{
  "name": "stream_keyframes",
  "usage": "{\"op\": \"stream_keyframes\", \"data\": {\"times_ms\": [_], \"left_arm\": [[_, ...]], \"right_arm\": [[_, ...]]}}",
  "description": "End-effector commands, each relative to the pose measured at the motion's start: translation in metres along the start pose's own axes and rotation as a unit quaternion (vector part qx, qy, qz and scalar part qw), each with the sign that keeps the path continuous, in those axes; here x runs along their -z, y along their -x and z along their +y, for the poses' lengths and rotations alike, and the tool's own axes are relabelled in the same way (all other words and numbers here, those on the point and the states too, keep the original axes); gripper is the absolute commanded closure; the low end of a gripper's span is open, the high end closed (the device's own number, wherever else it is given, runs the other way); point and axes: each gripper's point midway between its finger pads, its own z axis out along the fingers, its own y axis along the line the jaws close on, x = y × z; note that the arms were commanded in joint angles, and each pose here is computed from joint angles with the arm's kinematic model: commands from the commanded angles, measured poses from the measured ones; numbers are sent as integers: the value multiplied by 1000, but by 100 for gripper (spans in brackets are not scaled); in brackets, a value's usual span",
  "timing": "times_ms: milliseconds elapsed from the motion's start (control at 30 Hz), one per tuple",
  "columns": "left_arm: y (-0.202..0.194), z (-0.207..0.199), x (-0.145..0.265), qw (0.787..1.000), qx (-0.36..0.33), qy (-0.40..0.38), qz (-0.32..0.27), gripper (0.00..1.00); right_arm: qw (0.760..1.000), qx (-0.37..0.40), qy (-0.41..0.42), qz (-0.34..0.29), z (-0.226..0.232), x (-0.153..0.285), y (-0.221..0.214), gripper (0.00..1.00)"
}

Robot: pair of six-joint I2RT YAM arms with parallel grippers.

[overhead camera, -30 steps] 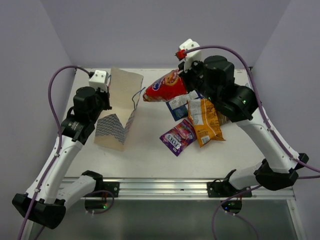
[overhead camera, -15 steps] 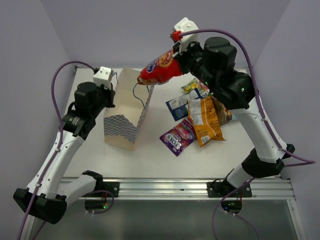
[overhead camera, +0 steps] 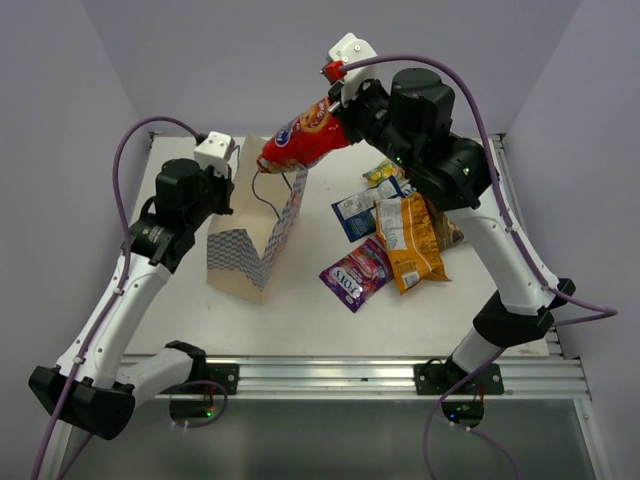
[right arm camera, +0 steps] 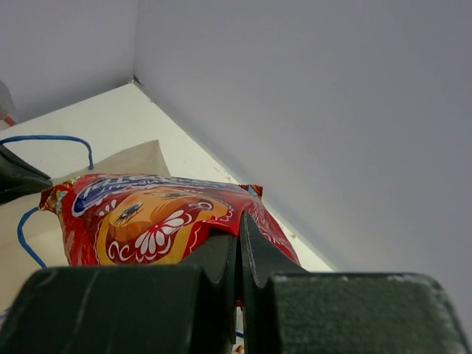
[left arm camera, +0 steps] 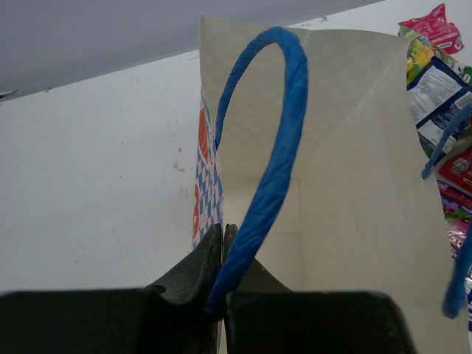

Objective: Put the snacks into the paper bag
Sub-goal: Place the snack in the paper bag.

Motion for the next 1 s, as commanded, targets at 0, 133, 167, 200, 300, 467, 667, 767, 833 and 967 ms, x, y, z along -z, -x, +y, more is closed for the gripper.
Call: {"op": "stream_keyframes", "data": {"times_ms": [0, 133, 167, 200, 300, 467, 667, 767, 833, 967], "left_arm": [[26, 20, 13, 998, -3, 57, -28, 100], [29, 20, 14, 998, -7, 57, -30, 100], [30, 16, 14, 999, -9, 44, -31, 100], [30, 15, 13, 999, -10, 39, -31, 100], [29, 9, 12, 999, -12, 24, -24, 100], [23, 4, 11, 1000, -14, 11, -14, 100], [29, 2, 13, 1000, -12, 8, -22, 100], [36, -1, 15, 999, -10, -1, -33, 100], [37, -3, 15, 999, -10, -6, -35, 100], [38, -5, 16, 999, -11, -12, -37, 100]], "right_arm": [[979, -22, -90, -184, -58, 58, 108, 100], [975, -25, -96, -200, -63, 72, 117, 100], [975, -25, -95, -198, -62, 70, 116, 100], [975, -26, -94, -199, -62, 70, 117, 100], [976, -26, -86, -199, -59, 68, 117, 100], [975, -27, -74, -210, -56, 70, 124, 100], [977, -31, -20, -212, -34, 66, 120, 100], [981, -31, 22, -193, -12, 50, 104, 100], [982, -26, 63, -176, 10, 37, 91, 100], [979, -13, 132, -155, 49, 17, 70, 100]]}}
